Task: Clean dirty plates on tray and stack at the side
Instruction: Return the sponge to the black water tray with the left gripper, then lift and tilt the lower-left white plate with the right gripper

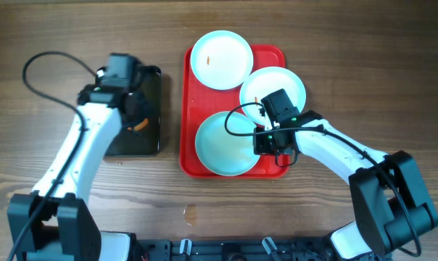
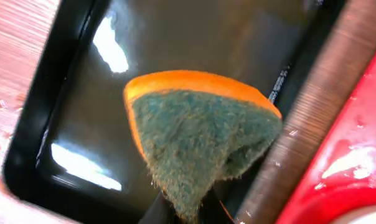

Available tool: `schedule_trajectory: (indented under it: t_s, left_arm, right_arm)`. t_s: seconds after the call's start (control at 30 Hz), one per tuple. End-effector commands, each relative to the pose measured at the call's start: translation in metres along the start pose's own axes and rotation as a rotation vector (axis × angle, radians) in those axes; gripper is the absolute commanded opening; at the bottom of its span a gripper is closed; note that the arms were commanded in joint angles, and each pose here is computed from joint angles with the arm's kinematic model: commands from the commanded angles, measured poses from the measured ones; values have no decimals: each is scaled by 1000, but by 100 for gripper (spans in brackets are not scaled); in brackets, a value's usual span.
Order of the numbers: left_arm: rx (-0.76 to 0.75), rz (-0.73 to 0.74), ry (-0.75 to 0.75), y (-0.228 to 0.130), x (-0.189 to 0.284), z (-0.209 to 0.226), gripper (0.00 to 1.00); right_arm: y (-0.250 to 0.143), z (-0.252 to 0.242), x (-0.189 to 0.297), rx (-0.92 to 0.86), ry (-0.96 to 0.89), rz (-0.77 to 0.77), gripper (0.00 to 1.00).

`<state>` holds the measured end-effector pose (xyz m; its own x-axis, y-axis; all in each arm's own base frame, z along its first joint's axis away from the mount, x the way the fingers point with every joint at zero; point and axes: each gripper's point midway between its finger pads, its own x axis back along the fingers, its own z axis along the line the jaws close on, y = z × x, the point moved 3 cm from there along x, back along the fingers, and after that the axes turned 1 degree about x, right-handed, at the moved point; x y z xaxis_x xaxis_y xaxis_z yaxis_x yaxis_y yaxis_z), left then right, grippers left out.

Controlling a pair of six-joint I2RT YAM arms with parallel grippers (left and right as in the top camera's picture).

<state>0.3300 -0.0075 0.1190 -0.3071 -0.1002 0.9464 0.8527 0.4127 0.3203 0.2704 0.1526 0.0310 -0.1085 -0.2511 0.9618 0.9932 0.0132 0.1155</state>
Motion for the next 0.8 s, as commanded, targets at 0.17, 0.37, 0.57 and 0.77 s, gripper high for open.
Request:
schedule_trajectory:
  t_s: [0.17, 0.37, 0.57, 0.77]
  left_arm:
    - [-101, 94, -88, -30, -30, 17, 4]
    - [-100, 95, -88, -30, -30, 17, 33]
    - [-100, 95, -88, -30, -30, 17, 100]
    - [-99, 96, -88, -30, -30, 17, 100]
  right_arm:
    - [30, -7, 69, 173, -142, -265, 4]
    - [30, 4, 126, 275, -261, -482, 4]
    - [22, 23, 162, 357, -408, -663, 4]
    - [16, 33, 179, 410, -607, -789, 4]
